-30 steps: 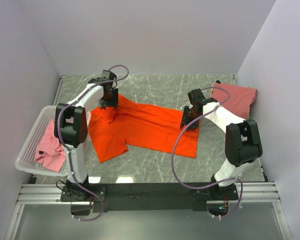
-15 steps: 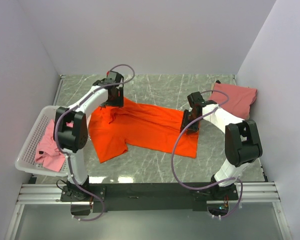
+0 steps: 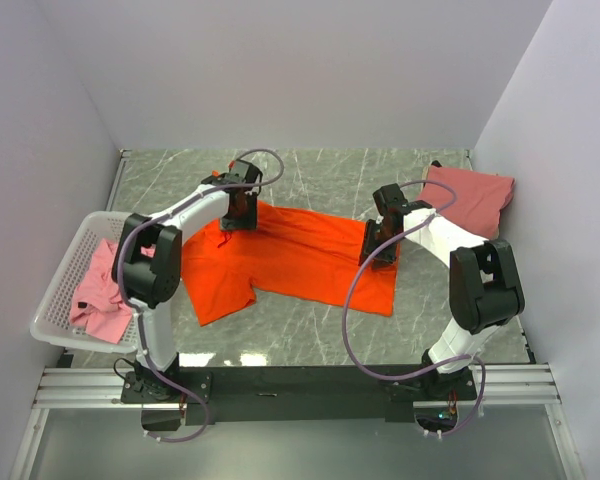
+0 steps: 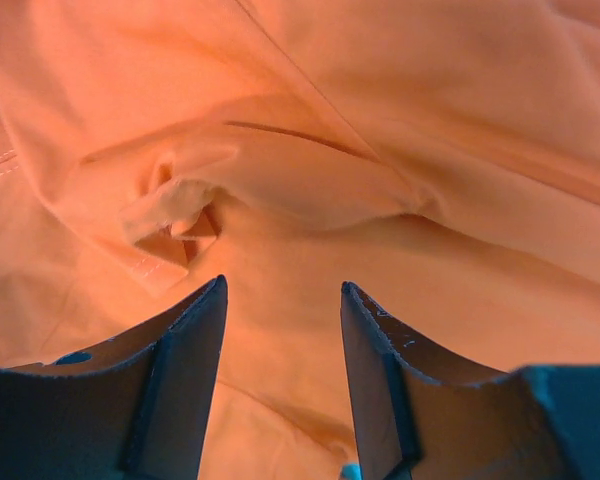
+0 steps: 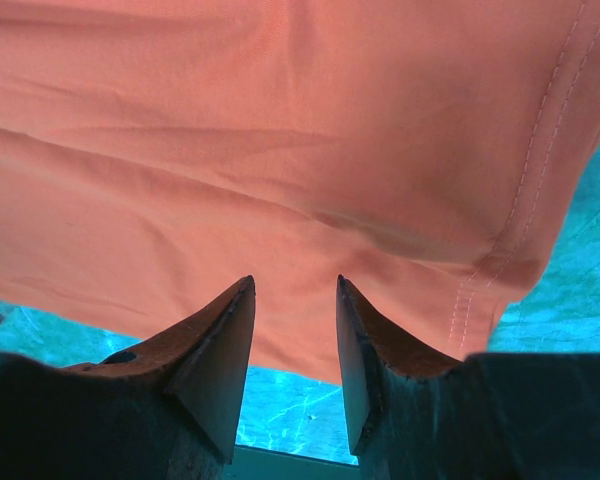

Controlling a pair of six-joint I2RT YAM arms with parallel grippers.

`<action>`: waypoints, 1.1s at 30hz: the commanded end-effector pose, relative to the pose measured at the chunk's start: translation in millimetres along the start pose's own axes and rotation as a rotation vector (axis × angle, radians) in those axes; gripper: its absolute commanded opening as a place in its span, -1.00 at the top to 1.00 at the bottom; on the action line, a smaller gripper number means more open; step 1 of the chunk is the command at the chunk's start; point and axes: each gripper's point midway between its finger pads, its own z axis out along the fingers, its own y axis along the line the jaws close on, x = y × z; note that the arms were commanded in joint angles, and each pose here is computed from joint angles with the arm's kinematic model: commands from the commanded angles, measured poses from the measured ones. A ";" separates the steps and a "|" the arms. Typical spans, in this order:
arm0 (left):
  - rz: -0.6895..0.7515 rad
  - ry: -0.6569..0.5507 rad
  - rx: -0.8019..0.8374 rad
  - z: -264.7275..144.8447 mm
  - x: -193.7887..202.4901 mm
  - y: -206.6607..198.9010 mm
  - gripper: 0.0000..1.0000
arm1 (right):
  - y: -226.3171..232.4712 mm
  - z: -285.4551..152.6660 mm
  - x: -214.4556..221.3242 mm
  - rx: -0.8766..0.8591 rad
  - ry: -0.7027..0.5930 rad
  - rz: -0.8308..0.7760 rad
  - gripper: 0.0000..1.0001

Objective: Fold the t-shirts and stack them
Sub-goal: Fold the tshirt

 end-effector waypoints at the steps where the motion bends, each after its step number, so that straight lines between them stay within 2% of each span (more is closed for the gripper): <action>1: 0.000 -0.060 -0.027 7.1 -21.6 -0.7 -0.09 | 5.4 -9.7 -2.0 -0.021 -0.032 -0.030 0.10; 17: 0.068 -0.097 -0.123 33.4 -35.1 9.7 0.00 | 1.2 -9.1 6.1 -0.010 -0.011 -0.039 0.10; 21: 0.071 -0.107 -0.139 37.3 -39.5 10.7 0.30 | 1.4 -8.3 9.6 -0.009 -0.002 -0.045 0.10; 26: 0.085 -0.103 -0.165 43.9 -41.2 13.1 0.36 | -0.2 -5.0 14.2 -0.002 0.012 -0.051 0.10; 27: 0.084 -0.102 -0.167 42.6 -41.1 13.7 0.46 | 0.1 -5.1 14.9 -0.003 0.014 -0.054 0.10; 32: 0.084 -0.082 -0.135 36.4 -36.3 10.2 0.70 | 0.7 -5.1 14.1 -0.002 0.012 -0.052 0.10; 33: 0.088 -0.071 -0.130 33.2 -33.5 10.4 0.81 | 0.9 -5.0 13.3 -0.003 0.011 -0.051 0.10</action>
